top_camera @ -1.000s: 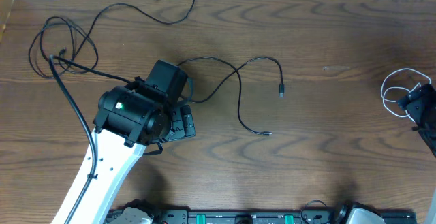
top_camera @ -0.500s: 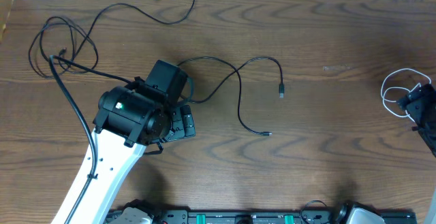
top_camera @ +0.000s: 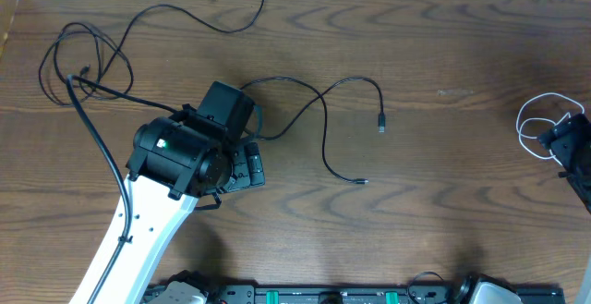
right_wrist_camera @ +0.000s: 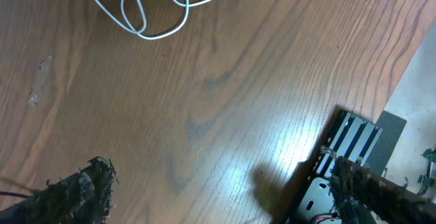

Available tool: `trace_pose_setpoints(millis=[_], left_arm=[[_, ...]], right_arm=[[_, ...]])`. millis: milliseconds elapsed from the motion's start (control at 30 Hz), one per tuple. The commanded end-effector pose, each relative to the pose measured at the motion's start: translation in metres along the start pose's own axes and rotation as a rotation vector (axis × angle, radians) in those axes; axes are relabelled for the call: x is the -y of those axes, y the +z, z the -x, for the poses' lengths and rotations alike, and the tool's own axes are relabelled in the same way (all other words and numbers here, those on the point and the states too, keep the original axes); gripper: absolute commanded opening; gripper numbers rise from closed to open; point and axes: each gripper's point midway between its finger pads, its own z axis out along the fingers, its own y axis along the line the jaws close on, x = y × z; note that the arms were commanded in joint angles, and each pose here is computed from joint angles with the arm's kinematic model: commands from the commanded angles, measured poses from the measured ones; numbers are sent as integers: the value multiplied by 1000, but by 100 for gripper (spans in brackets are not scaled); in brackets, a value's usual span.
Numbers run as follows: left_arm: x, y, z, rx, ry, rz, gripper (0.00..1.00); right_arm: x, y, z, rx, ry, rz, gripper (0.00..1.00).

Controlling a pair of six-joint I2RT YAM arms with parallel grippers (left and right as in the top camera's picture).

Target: Untangle cables

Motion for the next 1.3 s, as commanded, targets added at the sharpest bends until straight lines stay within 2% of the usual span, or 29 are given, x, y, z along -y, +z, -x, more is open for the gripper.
trace_pose_setpoints(millis=[0, 500, 1267], left_arm=[[-2, 3, 0, -6, -21, 16, 98], [-2, 40, -9, -53, -25, 48, 98], [3, 42, -9, -59, -26, 28, 99]], right_arm=[[2, 0, 2, 7, 20, -8, 99], [2, 0, 2, 7, 20, -8, 99], [2, 0, 2, 7, 20, -8, 99]])
